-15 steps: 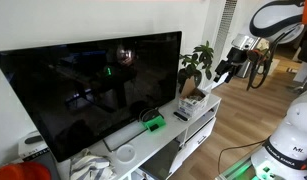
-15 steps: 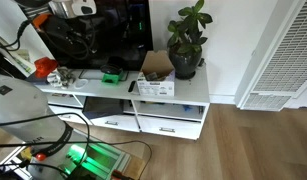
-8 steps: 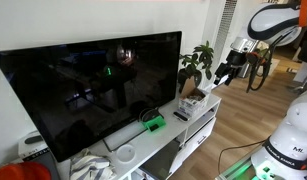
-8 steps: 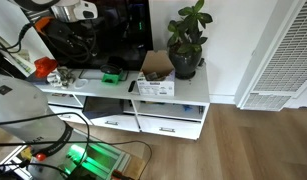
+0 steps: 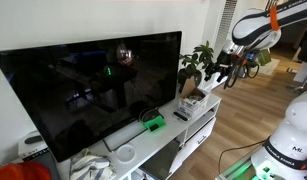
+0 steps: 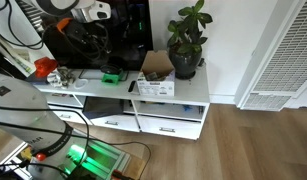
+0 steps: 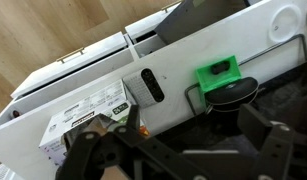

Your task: Remove the sachet from the box

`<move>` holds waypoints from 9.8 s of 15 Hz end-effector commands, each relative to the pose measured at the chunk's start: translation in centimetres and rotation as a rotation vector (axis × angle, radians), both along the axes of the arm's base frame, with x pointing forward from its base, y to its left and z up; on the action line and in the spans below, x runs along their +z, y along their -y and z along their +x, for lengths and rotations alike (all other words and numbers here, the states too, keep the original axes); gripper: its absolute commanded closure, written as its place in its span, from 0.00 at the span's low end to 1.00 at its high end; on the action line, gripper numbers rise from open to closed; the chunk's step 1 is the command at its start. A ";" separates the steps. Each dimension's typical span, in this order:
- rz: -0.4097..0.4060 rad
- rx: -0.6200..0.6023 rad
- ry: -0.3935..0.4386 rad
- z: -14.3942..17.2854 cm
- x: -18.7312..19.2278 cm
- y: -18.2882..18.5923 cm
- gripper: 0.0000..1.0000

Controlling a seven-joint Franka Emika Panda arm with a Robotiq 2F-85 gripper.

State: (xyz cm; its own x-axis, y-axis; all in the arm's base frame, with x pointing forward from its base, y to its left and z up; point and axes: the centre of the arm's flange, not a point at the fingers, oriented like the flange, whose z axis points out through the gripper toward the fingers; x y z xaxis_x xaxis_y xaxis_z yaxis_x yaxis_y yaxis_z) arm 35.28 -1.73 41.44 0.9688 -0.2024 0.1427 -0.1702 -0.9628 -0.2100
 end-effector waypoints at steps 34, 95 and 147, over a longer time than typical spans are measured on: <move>-0.256 -0.497 -0.107 21.5 -25.1 11.3 0.02; -0.357 -0.498 -0.058 22.4 -19.4 7.0 1.00; -0.024 0.315 -0.169 17.9 -29.7 -8.9 1.00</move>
State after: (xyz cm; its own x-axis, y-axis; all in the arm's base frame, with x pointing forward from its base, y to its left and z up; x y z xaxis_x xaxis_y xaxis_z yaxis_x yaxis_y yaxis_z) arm 51.26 6.53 13.38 0.9903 0.1328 -0.0419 0.1250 -0.9804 -0.1520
